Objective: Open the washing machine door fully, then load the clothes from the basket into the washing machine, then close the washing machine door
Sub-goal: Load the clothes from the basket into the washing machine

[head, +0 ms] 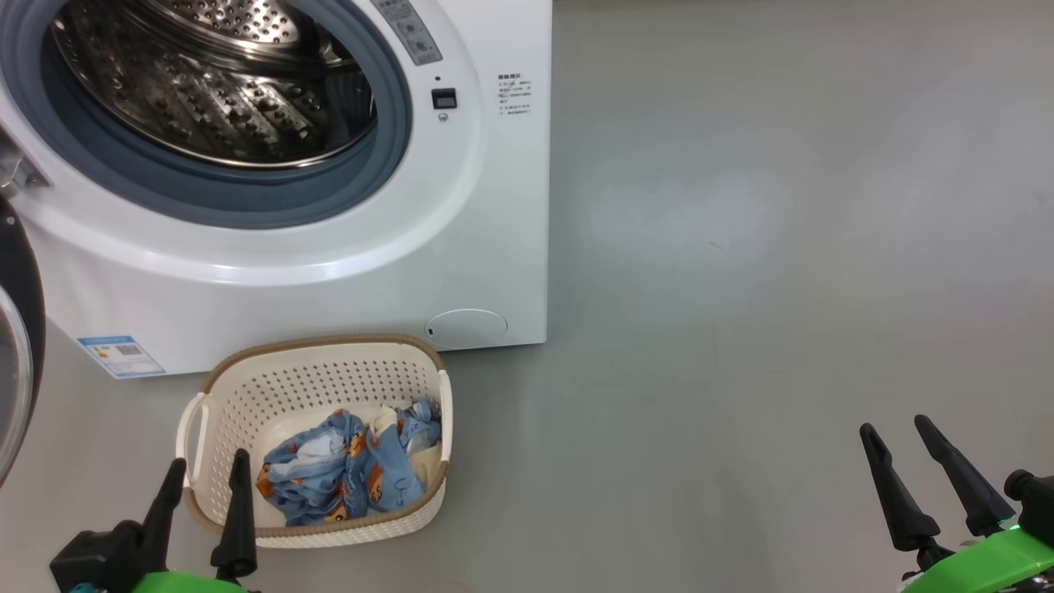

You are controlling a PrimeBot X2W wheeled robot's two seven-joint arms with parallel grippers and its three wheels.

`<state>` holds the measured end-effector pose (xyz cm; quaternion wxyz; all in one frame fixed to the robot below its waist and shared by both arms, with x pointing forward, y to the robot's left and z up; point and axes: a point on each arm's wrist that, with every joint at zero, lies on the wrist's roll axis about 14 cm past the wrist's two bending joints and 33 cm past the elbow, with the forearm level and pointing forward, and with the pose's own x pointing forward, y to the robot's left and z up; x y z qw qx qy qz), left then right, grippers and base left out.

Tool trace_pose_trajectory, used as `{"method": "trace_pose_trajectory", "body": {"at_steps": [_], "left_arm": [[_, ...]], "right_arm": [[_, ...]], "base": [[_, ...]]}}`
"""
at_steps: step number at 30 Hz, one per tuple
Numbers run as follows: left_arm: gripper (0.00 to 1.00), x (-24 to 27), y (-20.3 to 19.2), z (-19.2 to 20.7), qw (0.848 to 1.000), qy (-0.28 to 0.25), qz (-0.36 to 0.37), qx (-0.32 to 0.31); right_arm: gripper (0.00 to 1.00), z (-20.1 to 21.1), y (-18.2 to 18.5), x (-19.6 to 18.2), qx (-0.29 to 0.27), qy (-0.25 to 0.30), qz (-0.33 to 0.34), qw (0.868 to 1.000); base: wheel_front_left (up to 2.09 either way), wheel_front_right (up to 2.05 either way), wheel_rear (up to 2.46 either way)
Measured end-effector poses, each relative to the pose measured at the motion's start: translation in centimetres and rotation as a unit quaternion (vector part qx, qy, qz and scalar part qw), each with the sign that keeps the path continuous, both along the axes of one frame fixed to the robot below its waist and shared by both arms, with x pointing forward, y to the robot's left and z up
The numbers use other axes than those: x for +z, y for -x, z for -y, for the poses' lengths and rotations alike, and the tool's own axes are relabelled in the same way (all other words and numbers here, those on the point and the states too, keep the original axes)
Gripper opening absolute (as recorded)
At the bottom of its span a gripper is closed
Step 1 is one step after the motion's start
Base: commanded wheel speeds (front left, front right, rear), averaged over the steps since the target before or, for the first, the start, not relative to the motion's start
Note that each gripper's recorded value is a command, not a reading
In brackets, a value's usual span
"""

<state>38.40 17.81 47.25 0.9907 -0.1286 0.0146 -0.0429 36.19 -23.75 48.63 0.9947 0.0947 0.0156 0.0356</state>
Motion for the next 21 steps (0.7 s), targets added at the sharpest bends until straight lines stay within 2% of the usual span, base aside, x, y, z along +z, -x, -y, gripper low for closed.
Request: {"method": "trace_pose_trajectory", "body": {"at_steps": [5, 16, 21], "left_arm": [[1.00, -0.2, 0.0, -0.2, 1.000, 0.000, -0.004, 0.001], [1.00, -1.1, -0.4, -0.6, 1.000, -0.004, -0.016, 0.000], [1.00, -1.3, -0.8, -0.6, 1.000, -0.012, -0.019, -0.002]], "right_arm": [[1.00, -0.1, -0.2, -0.2, 0.002, 0.000, -0.002, 1.000], [1.00, -0.4, -0.5, -1.0, 0.002, -0.004, -0.015, 1.000], [1.00, -0.6, -0.7, -1.5, 0.001, -0.009, -0.020, 1.000]], "base": [[0.37, -1.32, 0.95], [0.86, -1.95, 1.08], [0.75, -1.05, 0.30]]}}
